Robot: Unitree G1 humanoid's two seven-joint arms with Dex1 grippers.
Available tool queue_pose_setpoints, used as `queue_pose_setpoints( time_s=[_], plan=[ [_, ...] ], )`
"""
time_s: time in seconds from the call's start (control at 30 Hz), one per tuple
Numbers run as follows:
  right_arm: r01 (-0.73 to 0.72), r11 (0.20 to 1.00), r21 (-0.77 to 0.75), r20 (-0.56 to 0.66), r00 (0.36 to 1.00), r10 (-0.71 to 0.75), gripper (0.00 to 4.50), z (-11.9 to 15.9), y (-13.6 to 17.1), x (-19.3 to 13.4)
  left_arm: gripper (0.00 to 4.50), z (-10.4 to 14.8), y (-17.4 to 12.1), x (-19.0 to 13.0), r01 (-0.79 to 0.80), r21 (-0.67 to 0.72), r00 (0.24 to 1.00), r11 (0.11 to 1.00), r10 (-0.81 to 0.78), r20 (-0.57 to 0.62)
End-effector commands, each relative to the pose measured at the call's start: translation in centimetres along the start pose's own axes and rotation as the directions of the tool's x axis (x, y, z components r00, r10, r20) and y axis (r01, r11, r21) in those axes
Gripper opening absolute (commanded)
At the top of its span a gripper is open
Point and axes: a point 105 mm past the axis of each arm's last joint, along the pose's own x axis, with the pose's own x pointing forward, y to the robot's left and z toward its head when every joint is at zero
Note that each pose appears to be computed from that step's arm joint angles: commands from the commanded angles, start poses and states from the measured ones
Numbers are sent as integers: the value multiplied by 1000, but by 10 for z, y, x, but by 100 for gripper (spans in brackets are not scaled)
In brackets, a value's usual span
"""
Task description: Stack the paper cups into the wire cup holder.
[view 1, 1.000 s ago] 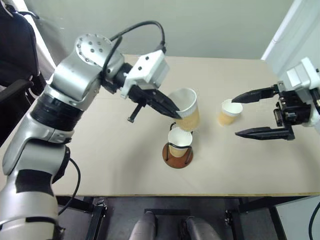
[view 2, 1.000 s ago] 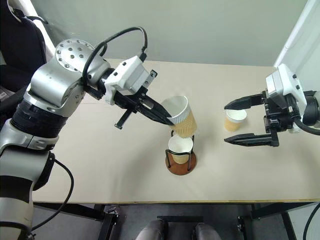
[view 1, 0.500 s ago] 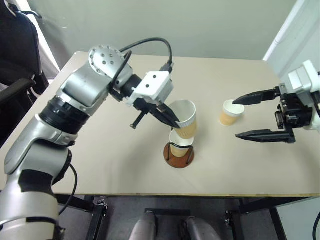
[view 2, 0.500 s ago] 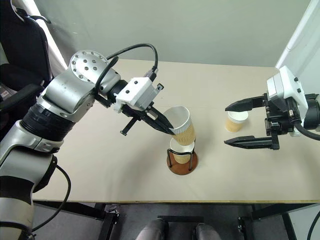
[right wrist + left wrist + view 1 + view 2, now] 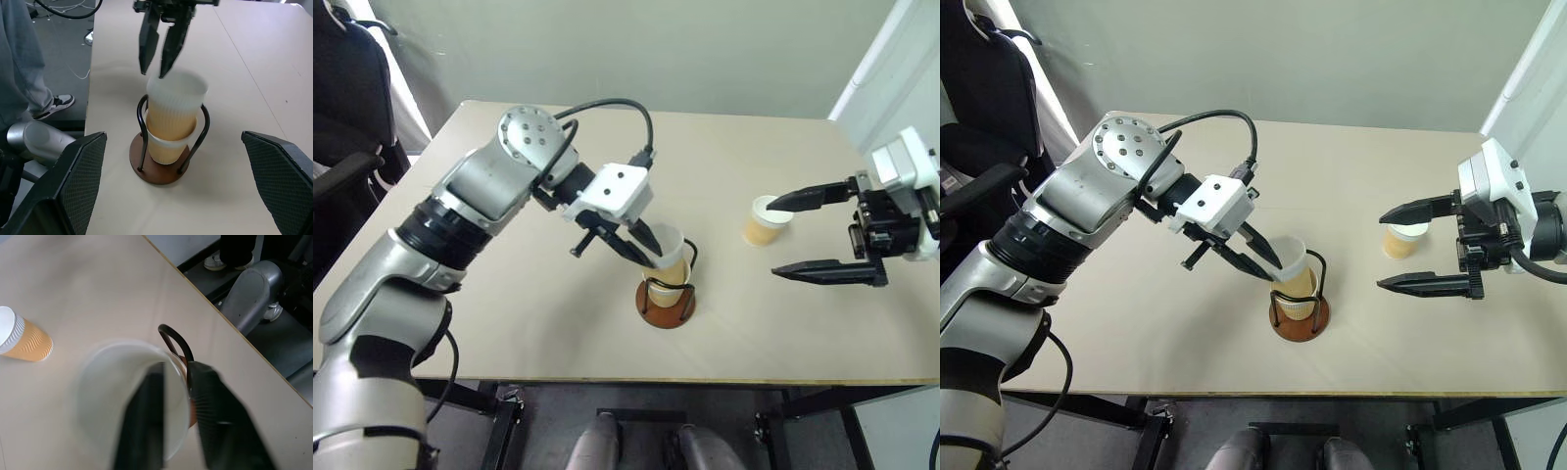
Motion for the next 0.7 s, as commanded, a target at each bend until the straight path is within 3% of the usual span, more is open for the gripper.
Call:
queue_pose_setpoints(
  time_s=[0.03, 0.23, 0.33, 0.43, 0.53, 0.7],
  plan=[
    [34, 998, -49, 6, 999, -34, 450, 11, 0, -8, 239, 7, -2, -1, 25, 41, 1000, 999, -26, 13],
    [28, 999, -45, 4, 1000, -28, 450, 9, 0, -8, 446, 18, 11, -4, -38, 89, 997, 995, 31, 74],
    [44, 998, -50, -9, 999, -44, 450, 4, -8, -8, 446, 29, 17, -21, -112, 52, 982, 992, 103, 156],
    [204, 977, -54, -79, 975, -208, 450, -11, -44, -9, 446, 33, 15, -54, -224, -59, 946, 973, 231, 226],
    [324, 945, -52, -192, 925, -328, 450, -40, -79, -14, 446, 21, -11, -93, -300, -236, 910, 924, 352, 219],
    [365, 931, -17, -243, 902, -358, 450, -66, -106, -9, 446, 16, -44, -108, -327, -402, 876, 855, 434, 209]
  ],
)
